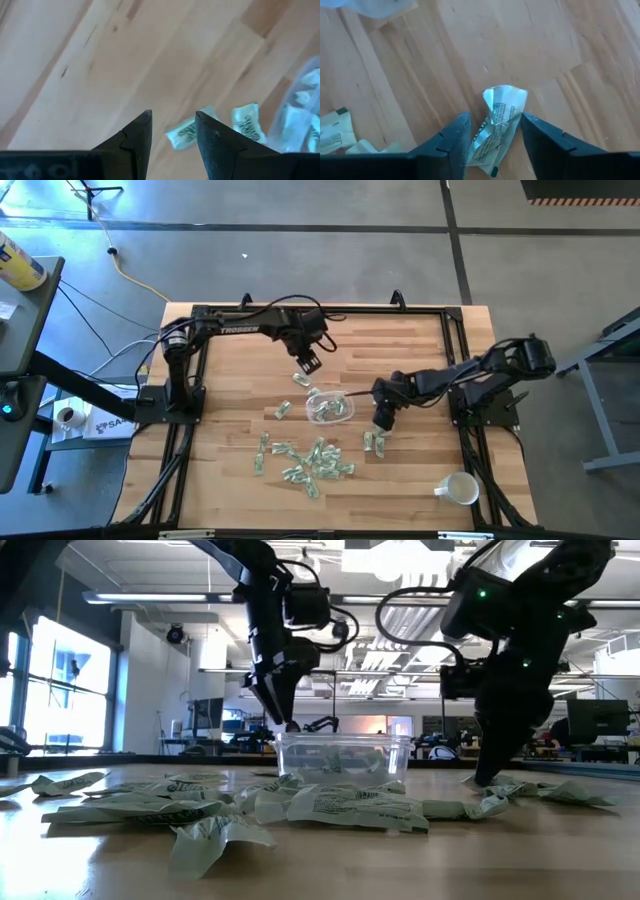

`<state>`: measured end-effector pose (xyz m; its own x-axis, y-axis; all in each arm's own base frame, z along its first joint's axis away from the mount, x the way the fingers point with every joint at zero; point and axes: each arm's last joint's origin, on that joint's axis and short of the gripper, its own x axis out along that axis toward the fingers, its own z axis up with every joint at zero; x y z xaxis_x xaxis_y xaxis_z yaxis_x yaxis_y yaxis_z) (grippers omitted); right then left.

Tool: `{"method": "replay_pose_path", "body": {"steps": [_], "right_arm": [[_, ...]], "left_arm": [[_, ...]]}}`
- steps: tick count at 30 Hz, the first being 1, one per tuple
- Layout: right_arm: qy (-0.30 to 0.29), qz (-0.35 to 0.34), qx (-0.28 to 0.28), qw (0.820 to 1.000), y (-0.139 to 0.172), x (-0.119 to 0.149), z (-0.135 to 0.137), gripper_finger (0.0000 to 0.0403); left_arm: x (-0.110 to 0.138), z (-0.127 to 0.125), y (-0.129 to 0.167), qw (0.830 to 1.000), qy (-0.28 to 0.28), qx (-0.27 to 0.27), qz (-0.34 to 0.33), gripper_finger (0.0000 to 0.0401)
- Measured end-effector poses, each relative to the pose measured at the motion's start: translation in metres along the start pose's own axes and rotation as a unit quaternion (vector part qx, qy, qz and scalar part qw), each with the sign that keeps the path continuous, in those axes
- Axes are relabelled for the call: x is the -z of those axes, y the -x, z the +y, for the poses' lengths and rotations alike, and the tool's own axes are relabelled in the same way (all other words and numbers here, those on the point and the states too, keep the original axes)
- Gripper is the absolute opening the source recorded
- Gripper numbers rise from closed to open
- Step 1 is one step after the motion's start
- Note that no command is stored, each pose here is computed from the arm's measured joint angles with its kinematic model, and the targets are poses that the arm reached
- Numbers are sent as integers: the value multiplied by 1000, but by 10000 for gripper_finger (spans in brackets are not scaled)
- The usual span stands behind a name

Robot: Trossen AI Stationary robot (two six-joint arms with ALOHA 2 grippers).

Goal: Pick and place Stevia / Truvia into bins
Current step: Put the stevia packet into the transparent container

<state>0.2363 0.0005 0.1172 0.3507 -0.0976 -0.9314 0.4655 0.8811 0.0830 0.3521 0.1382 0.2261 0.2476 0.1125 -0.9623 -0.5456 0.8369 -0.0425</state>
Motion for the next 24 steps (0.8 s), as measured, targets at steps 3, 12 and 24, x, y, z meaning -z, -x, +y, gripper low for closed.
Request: {"method": "replay_pose_path", "body": {"steps": [3,12,24], "right_arm": [[-13,1,5,1000,-1,-2,-6,116],[-27,2,-9,1000,-1,-10,-17,8],[16,-79,-82,993,35,-59,-3,3]], "left_arm": [[0,10,0,1000,0,-5,8,182],[3,27,0,999,6,-15,37,182],[15,28,4,995,36,-45,88,182]]}}
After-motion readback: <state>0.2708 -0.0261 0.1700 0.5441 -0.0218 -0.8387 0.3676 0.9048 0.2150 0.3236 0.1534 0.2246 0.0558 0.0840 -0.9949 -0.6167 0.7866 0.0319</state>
